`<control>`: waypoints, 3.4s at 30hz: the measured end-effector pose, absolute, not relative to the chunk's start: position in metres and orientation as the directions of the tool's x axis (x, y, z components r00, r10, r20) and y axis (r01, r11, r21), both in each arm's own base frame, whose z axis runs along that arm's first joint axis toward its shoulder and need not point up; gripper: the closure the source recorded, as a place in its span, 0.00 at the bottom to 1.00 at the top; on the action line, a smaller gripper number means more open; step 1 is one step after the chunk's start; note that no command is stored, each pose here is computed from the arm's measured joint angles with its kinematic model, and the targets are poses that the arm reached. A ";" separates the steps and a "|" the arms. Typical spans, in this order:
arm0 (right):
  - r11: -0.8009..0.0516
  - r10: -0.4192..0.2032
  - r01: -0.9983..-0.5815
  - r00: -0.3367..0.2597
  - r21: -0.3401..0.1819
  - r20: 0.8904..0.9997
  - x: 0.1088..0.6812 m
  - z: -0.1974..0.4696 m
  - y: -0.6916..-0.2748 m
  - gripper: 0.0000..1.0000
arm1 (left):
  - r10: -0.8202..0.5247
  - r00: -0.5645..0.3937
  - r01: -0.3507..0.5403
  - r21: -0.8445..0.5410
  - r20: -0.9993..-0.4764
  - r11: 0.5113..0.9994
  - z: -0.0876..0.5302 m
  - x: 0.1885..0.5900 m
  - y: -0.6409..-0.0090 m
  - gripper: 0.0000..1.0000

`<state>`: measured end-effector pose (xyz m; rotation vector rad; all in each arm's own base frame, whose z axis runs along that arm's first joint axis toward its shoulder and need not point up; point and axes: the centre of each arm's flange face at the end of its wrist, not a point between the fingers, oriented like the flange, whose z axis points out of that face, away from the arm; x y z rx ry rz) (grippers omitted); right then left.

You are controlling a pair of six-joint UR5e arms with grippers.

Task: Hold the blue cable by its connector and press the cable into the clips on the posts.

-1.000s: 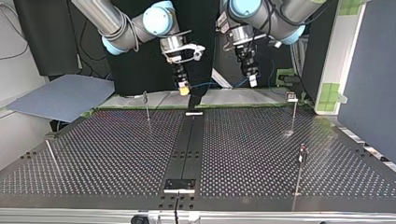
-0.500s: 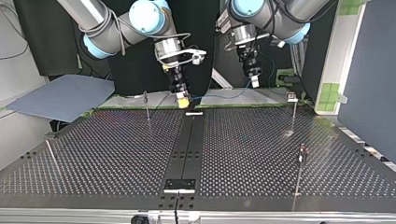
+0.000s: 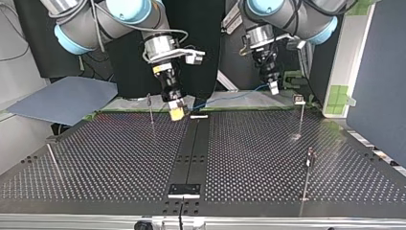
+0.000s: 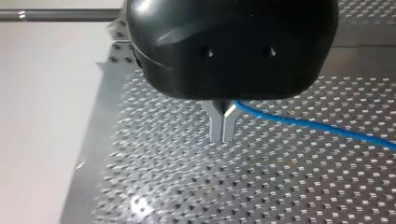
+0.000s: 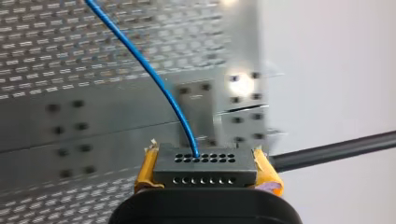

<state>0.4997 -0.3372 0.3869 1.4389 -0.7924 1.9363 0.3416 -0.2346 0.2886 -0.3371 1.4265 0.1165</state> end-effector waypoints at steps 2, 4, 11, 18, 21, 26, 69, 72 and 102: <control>-0.647 0.121 -0.754 -0.249 -0.114 0.961 0.500 0.396 -0.339 1.00 | -0.139 0.162 -0.276 -0.180 -0.977 0.944 0.298 0.343 -0.233 1.00; -0.647 0.128 -0.754 -0.253 -0.112 0.959 0.503 0.400 -0.343 1.00 | -0.161 0.181 -0.268 -0.206 -0.970 0.941 0.311 0.345 -0.232 1.00; -0.650 0.119 -0.753 -0.238 -0.105 0.964 0.518 0.384 -0.354 1.00 | -0.221 0.239 -0.252 -0.281 -0.945 0.926 0.352 0.352 -0.226 1.00; -0.671 0.117 -0.734 -0.239 -0.100 0.964 0.529 0.383 -0.355 1.00 | -0.233 0.247 -0.253 -0.294 -0.941 0.922 0.375 0.359 -0.219 1.00; -0.681 0.119 -0.726 -0.242 -0.098 0.963 0.533 0.386 -0.354 1.00 | -0.226 0.236 -0.259 -0.286 -0.945 0.923 0.378 0.361 -0.216 1.00; -0.698 0.120 -0.709 -0.246 -0.095 0.962 0.539 0.389 -0.348 1.00 | -0.214 0.217 -0.273 -0.270 -0.952 0.923 0.380 0.363 -0.211 1.00; -0.765 0.121 -0.633 -0.322 -0.119 0.939 0.628 0.406 -0.353 1.00 | -0.244 0.315 -0.265 -0.332 -0.917 0.905 0.416 0.450 -0.115 1.00; -0.767 0.118 -0.630 -0.323 -0.120 0.939 0.633 0.406 -0.354 1.00 | -0.246 0.330 -0.277 -0.342 -0.912 0.898 0.422 0.455 -0.105 1.00; -0.751 0.104 -0.646 -0.319 -0.136 0.942 0.633 0.403 -0.369 1.00 | -0.251 0.361 -0.243 -0.350 -0.898 0.905 0.444 0.469 -0.097 1.00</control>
